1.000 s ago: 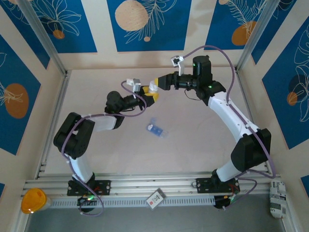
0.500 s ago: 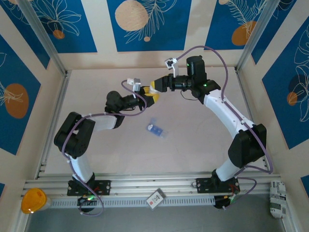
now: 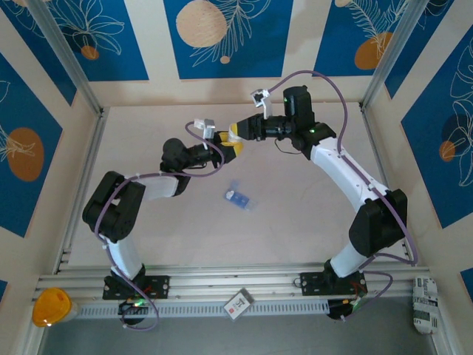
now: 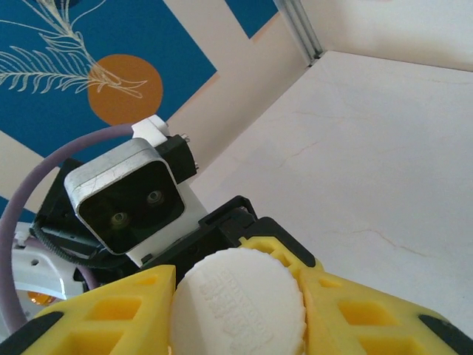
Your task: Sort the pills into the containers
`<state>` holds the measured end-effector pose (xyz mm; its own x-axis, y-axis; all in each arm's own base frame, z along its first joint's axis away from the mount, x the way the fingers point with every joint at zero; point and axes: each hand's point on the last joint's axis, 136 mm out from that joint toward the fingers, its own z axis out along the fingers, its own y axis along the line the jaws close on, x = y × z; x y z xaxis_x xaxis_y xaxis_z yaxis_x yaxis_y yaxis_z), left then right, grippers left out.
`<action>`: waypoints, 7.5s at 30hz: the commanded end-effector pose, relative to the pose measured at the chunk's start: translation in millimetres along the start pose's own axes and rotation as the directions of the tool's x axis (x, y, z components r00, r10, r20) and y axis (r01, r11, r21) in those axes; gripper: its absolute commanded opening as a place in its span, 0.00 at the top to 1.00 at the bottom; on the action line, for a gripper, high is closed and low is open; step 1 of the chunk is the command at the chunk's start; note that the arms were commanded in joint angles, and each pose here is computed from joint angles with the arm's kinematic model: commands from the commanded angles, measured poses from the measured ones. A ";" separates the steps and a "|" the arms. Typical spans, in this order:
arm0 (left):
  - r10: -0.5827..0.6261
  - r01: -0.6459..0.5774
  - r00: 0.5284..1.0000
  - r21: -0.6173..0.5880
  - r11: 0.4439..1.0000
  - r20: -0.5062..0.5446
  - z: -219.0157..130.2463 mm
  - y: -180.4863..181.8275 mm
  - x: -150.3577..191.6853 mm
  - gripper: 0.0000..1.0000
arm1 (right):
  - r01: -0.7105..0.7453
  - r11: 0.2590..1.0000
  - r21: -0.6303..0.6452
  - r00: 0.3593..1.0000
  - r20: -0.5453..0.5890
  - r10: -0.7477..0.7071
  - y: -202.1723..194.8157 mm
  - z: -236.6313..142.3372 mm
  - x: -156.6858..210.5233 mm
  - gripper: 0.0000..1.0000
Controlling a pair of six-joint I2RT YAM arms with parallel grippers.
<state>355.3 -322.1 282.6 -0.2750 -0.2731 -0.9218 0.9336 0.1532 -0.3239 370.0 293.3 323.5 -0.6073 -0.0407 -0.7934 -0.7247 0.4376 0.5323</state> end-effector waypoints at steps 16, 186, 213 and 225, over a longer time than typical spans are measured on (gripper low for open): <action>0.332 -0.316 0.943 -0.238 0.919 0.031 21.7 -27.8 -39.8 1.00 | -0.077 0.958 0.275 0.997 0.019 0.075 -28.7 40.2 44.9 0.62; 0.410 -0.406 0.910 -0.315 0.858 -0.058 6.9 -26.6 -38.1 1.00 | -0.093 0.968 0.232 0.995 0.050 0.084 -20.7 50.0 33.7 0.68; 0.313 -0.317 0.948 -0.305 0.898 -0.064 -3.5 1.5 -17.6 1.00 | -0.105 0.976 0.189 0.982 0.177 0.071 -13.8 -24.5 0.3 0.24; 0.143 -0.143 0.989 0.000 0.990 -0.044 -3.3 -16.1 -21.6 1.00 | 0.015 0.998 -0.063 0.997 0.082 -0.010 -0.4 -38.4 -12.1 0.18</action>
<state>362.7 -308.7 280.9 -0.1410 -0.1704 -0.9752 0.9132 0.3580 -0.1946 382.4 243.3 326.3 -0.6014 0.1125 -0.7910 -0.6496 0.5075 0.5661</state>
